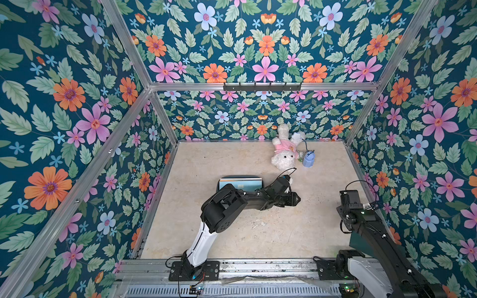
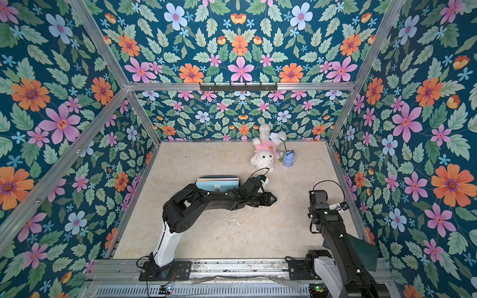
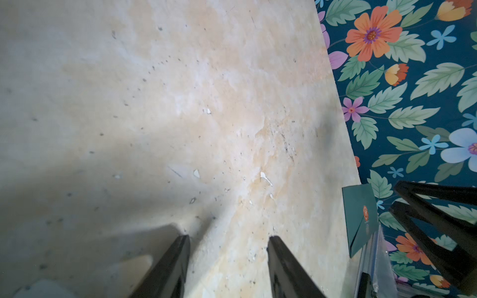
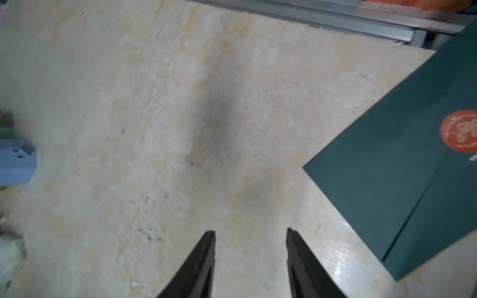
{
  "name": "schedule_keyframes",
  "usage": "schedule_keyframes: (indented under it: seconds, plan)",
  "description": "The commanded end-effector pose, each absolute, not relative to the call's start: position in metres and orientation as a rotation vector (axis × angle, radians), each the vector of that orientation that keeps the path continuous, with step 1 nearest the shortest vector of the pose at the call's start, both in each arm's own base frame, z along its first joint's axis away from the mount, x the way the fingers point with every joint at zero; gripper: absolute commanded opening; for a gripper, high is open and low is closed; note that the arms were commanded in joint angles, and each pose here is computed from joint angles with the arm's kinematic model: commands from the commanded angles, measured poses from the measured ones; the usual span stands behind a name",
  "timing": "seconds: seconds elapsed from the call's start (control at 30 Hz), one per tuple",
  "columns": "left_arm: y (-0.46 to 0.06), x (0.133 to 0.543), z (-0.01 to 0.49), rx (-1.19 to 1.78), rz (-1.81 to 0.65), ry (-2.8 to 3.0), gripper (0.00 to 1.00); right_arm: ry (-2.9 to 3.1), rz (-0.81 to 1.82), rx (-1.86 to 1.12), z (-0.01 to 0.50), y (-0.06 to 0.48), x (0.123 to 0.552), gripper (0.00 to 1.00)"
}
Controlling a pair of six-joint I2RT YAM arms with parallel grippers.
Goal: Put the sealed envelopes into the storage box
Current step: Move the envelope to the center of the board.
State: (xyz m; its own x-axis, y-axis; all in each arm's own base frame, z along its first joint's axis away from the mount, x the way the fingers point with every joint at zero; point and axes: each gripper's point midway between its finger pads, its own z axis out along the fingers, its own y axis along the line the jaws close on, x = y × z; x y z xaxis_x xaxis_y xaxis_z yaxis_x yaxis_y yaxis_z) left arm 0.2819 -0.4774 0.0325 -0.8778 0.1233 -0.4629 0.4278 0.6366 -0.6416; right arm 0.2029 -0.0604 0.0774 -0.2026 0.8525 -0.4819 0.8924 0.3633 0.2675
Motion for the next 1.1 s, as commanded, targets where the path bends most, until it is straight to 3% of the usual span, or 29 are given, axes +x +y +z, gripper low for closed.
schedule_keyframes:
  seconds: [0.0, 0.67, 0.9, 1.07]
  plan:
    - [-0.434, 0.255, -0.022, 0.424, -0.879, 2.759, 0.56, 1.991, -0.140, 1.654, 0.069, -0.076, 0.186, 0.49]
    - [-0.430, 0.251, -0.024, 0.433, -0.882, 2.762, 0.56, 2.114, 0.077, 1.785, 0.000, -0.058, 0.175, 0.49]
    - [-0.430, 0.252, -0.025, 0.421, -0.876, 2.764, 0.56, 2.345, 0.341, 1.454, 0.009, -0.007, 0.221, 0.49]
    - [-0.428, 0.255, -0.021, 0.412, -0.860, 2.753, 0.56, 2.573, 0.566, 1.065, 0.019, 0.087, 0.252, 0.48]
